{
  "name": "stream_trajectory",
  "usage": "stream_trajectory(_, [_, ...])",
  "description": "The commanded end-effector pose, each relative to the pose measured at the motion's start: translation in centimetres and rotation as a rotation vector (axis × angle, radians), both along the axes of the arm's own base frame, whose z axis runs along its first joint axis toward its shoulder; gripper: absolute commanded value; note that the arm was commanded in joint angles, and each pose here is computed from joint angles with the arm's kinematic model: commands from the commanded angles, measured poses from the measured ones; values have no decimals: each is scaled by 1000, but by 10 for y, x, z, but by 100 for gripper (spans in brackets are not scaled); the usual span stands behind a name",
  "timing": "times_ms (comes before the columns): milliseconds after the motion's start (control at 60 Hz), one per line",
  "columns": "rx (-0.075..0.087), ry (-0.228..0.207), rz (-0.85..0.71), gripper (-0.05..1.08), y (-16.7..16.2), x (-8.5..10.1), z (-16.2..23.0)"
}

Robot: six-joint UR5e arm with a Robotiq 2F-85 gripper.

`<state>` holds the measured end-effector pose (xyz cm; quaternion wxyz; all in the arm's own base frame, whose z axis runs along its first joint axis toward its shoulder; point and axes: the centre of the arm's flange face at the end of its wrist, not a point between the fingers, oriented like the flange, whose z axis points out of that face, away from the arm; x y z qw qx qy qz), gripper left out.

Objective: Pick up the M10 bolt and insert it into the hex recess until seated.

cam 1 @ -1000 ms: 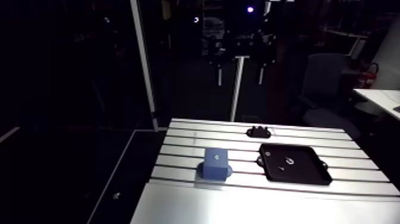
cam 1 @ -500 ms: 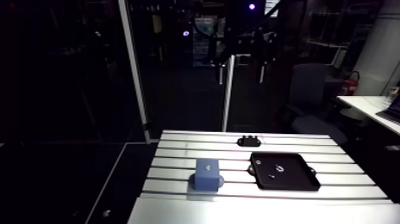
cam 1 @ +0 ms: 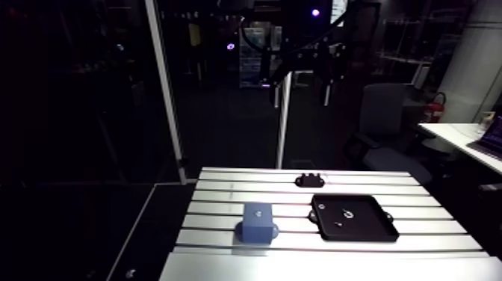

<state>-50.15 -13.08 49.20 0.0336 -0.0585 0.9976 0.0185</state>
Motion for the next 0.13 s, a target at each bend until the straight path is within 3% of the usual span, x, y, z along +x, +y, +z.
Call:
stream_trajectory(17, [-3,11,-3,1,0,-1,1])
stream_trajectory(133, [-3,9,-5,1,1,-2,-1])
